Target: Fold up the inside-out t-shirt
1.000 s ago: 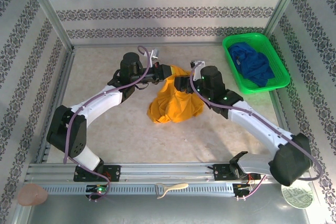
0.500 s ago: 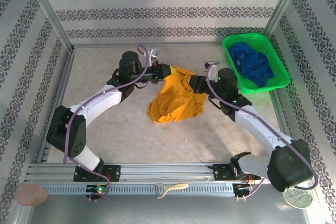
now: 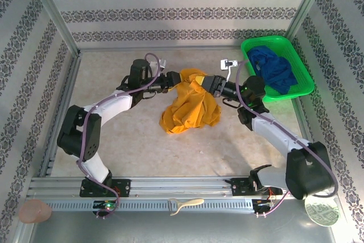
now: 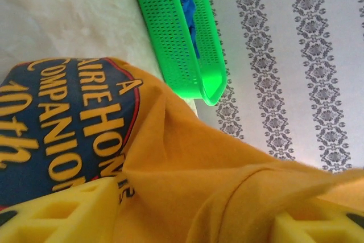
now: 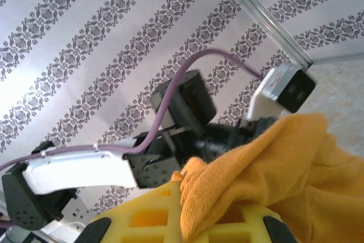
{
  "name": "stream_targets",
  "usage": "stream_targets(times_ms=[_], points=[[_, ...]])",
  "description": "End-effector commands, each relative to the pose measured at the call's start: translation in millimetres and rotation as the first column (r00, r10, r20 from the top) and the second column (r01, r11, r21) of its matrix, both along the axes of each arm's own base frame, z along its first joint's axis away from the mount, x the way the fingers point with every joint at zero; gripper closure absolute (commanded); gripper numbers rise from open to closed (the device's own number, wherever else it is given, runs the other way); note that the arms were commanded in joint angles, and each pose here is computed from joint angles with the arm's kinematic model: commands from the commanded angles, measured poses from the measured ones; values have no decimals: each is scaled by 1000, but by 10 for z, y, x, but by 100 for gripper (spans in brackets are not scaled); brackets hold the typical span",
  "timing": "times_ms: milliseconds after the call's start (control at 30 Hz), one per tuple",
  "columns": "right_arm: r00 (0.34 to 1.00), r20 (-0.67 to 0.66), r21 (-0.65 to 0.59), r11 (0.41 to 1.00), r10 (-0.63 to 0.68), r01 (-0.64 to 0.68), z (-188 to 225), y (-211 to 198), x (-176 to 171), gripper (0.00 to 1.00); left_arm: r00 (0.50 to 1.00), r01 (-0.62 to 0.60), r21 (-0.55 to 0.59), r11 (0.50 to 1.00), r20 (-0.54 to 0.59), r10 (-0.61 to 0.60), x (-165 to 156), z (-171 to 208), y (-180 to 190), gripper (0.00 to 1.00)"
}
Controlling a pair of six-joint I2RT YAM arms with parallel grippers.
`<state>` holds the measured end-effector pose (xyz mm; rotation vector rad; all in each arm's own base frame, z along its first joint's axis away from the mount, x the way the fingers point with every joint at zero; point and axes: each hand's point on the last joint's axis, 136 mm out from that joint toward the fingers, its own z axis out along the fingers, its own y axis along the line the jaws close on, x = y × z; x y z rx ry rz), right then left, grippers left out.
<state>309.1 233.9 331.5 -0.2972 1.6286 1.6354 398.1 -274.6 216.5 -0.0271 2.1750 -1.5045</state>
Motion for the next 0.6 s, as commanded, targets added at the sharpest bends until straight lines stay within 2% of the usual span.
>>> stream_targets(times_ms=[0,133,300,467,567], points=[[998,60,66,998,-8,4,172,-107,35,100,984,-42,-11,999,173,44,-171,491,174,39],[999,14,69,996,-51,50,14,-148,143,100,961,-61,-28,998,269,66,-431,813,242,40],[999,-9,66,996,-54,54,-67,-135,161,100,930,56,-51,997,366,-33,-681,1191,-76,40],[998,-19,64,996,-63,64,-99,-143,174,100,918,136,-57,989,383,-104,-693,1307,-395,41],[998,-25,65,996,-62,64,-105,-127,183,100,917,156,-55,986,380,-124,-660,1279,-519,45]])
